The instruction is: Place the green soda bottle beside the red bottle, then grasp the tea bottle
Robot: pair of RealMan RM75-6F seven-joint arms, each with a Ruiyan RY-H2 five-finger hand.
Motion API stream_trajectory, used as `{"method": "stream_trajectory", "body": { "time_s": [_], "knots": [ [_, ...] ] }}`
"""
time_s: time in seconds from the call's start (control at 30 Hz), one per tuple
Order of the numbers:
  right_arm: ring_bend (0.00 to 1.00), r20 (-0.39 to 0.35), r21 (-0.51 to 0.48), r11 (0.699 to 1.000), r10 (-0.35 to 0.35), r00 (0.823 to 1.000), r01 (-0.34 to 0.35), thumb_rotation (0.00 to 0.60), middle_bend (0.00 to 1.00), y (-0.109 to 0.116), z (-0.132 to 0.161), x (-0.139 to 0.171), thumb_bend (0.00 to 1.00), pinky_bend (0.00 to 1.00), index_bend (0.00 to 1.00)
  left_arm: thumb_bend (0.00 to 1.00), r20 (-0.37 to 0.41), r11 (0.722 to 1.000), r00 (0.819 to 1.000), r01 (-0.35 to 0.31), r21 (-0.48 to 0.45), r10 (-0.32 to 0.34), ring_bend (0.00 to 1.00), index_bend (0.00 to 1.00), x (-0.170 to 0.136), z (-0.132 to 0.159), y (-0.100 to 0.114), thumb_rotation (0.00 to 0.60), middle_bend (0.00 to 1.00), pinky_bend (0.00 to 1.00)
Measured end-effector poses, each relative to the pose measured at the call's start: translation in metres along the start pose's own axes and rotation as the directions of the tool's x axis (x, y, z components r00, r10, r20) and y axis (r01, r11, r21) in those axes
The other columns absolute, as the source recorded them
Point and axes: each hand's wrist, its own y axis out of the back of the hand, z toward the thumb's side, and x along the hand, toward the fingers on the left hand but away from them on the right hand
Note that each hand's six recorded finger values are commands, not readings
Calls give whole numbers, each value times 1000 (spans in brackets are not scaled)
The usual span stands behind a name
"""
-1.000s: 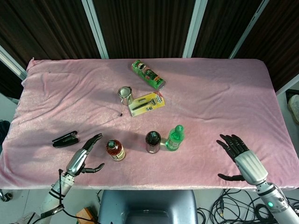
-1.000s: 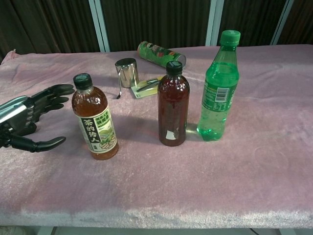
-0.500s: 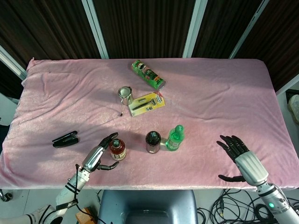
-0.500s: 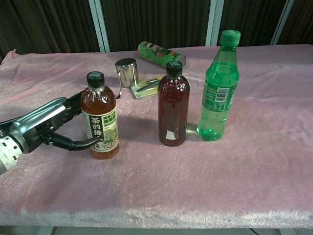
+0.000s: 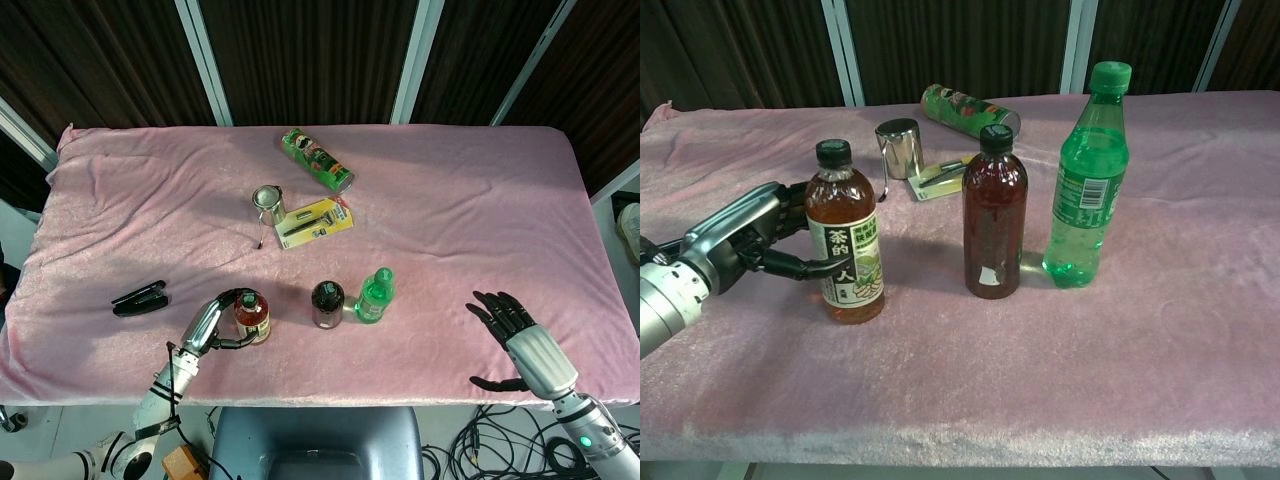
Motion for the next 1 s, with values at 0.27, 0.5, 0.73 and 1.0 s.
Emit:
{"method": "stream_trajectory", "body": {
  "time_s": [0.27, 0.5, 0.73, 1.0],
  "knots": [
    [0, 6, -3, 1000, 14, 1000, -14, 600, 0, -2, -1, -1, 109, 143, 0, 547, 20, 999, 999, -42, -12, 43, 482, 636, 0, 4, 9, 600, 709, 412],
    [0, 7, -5, 1000, 30, 1000, -30, 600, 0, -5, 1, -2, 109, 143, 0, 625, 84, 986, 982, -168, 2, 167, 487, 673, 11, 15, 28, 600, 725, 419],
    [0, 13, 0, 999, 37, 999, -37, 600, 0, -8, 1, -3, 109, 143, 0, 633, 103, 980, 976, -196, 40, 191, 482, 677, 42, 14, 21, 600, 721, 407],
    [0, 25, -1, 999, 38, 999, -38, 600, 0, -7, -2, -3, 110, 143, 0, 632, 115, 989, 984, -140, 35, 136, 481, 677, 47, 15, 2, 600, 720, 407]
  ]
}}
